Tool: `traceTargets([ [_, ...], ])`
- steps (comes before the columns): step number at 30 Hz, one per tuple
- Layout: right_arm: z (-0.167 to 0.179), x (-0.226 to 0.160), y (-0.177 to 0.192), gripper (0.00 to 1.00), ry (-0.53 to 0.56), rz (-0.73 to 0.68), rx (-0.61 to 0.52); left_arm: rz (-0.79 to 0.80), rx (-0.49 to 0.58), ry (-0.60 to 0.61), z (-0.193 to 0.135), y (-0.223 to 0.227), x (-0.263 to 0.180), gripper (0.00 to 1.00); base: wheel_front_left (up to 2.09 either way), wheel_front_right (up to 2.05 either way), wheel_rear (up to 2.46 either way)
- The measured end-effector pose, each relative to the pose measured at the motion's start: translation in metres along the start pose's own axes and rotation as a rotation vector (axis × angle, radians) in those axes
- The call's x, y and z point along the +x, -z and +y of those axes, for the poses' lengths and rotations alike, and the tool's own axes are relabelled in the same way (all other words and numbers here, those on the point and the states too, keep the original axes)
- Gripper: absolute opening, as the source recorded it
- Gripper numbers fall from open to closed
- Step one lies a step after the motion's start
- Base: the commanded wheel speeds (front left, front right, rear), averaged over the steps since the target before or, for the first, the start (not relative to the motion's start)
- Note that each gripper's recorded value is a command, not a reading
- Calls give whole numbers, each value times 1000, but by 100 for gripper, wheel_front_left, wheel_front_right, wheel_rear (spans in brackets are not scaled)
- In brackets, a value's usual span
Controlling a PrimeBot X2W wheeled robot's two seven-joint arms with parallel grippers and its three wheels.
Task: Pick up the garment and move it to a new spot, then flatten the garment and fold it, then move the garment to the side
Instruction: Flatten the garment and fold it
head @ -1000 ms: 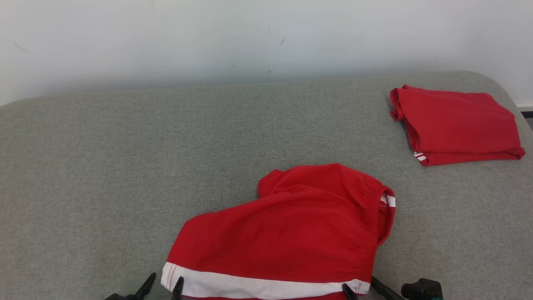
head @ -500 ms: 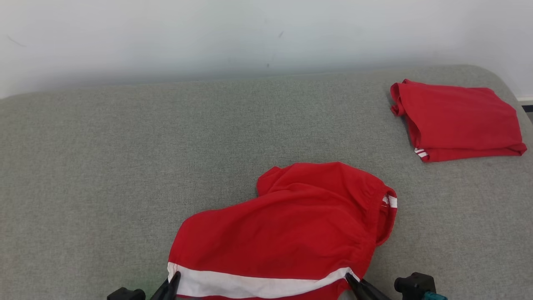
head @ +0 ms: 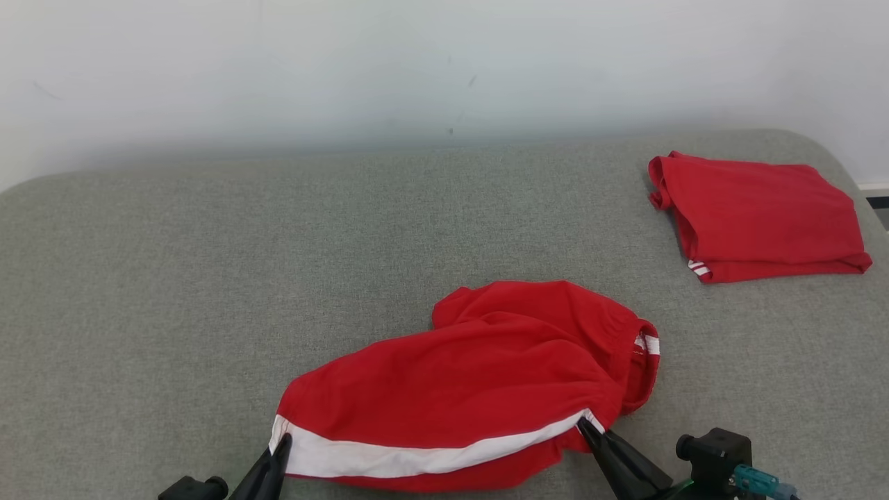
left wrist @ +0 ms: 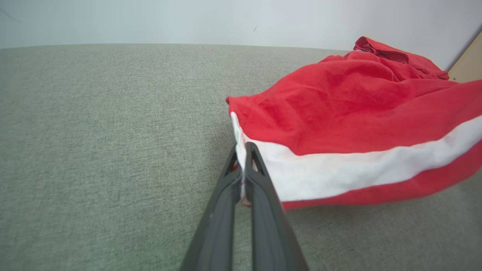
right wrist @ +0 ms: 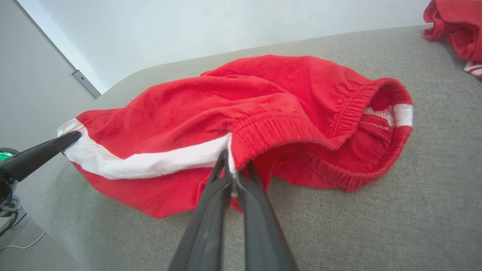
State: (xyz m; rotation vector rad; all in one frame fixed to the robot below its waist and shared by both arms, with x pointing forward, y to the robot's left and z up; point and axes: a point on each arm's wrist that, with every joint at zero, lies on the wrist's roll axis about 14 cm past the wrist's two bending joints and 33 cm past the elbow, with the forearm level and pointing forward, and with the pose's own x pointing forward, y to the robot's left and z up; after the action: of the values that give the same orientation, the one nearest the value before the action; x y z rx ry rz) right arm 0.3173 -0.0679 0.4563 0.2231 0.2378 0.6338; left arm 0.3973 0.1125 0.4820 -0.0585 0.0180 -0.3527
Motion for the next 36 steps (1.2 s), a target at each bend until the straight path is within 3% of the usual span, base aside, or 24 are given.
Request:
traceTargets([
  [9, 10, 3, -29, 0, -39, -60, -22, -65, 19, 18, -4, -24, 2, 0, 0, 0, 0],
  [15, 7, 27, -79, 0, -78, -156, -11, -163, 142, 59, 8, -79, 36, 0, 0, 0, 0],
  [17, 3, 39, -91, 0, -93, -149, -55, -190, 180, 68, 15, -101, 50, 0, 0, 0, 0],
  [22, -9, 77, -142, 0, -117, -177, -118, -266, 282, 86, 31, -162, 91, 0, 0, 0, 0],
  [28, -24, 128, -212, 0, -131, -226, -77, -300, 340, 101, 47, -215, 144, 0, 0, 0, 0],
  [32, -46, 158, -261, 0, -103, -257, -85, -335, 331, 76, 63, -249, 180, 0, 0, 0, 0],
  [36, -76, 189, -312, 0, -41, -328, -90, -403, 401, 56, 70, -291, 217, 0, 0, 0, 0],
])
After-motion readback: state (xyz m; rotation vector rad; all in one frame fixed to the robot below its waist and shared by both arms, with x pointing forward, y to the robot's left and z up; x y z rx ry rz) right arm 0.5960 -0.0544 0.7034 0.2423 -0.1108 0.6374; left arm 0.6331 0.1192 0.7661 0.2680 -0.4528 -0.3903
